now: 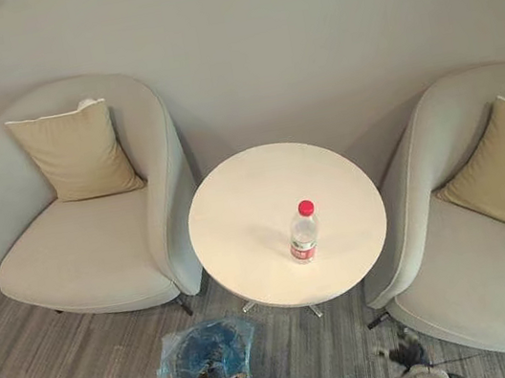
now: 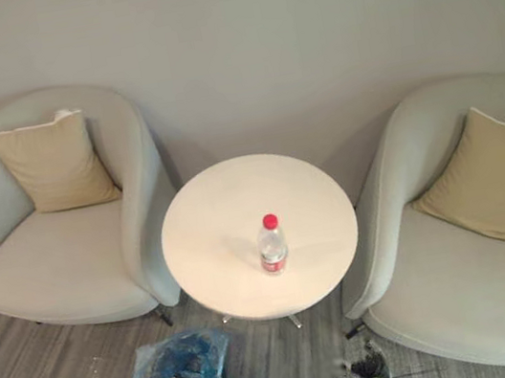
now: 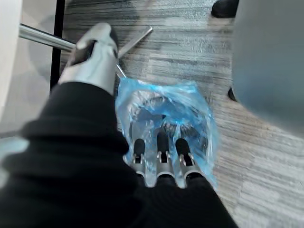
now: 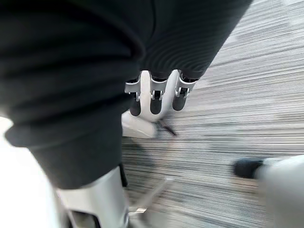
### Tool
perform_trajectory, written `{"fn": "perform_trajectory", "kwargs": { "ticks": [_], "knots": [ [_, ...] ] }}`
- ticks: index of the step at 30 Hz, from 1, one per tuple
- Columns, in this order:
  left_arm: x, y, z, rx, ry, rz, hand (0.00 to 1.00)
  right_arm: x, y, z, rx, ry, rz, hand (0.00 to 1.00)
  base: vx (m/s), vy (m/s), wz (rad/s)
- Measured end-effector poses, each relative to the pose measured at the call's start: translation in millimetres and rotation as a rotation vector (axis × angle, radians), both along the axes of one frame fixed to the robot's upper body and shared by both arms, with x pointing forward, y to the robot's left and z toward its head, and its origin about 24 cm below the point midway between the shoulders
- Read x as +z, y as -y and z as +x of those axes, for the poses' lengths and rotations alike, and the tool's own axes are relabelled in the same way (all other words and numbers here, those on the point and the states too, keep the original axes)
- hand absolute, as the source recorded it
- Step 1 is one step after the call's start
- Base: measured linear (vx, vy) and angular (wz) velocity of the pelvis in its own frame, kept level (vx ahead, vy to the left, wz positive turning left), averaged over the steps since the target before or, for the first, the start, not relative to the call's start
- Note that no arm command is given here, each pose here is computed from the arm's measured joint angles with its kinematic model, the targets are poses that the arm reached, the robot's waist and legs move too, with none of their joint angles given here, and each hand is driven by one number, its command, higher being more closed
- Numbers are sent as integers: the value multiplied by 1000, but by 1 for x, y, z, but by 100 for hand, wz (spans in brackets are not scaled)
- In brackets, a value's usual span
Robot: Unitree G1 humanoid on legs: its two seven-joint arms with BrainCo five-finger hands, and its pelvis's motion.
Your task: Gather rubbish on tea table into small bin, then transfer packed bag to large trash can.
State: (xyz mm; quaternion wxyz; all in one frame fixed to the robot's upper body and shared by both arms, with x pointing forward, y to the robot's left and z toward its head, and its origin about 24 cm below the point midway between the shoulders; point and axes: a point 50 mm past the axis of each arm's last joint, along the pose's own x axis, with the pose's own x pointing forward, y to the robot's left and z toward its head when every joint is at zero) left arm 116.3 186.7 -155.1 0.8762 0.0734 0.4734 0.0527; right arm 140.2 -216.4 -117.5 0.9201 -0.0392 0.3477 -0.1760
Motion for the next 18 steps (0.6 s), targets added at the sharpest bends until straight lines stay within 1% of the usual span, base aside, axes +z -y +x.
{"fn": "perform_trajectory", "kwargs": {
  "ticks": [2, 3, 6, 14, 18],
  "knots": [
    [0, -1, 0, -3, 2, 3, 0, 11, 4, 9, 21, 60, -44, 0, -44, 20, 4],
    [0, -1, -1, -3, 3, 4, 0, 23, 10, 19, 52, 119, -101, 0, -39, 16, 5],
    [0, -1, -1, -6, 4, 5, 0, 38, 11, 33, 90, 194, -161, 0, -32, 6, -3],
    [1, -1, -2, -15, 18, 2, 0, 56, 13, 53, 148, 277, -232, 0, 9, -1, 4],
    [2, 0, -1, -18, 27, -1, 0, 69, 11, 72, 166, 337, -247, 0, 27, -4, 9]
  ]
}}
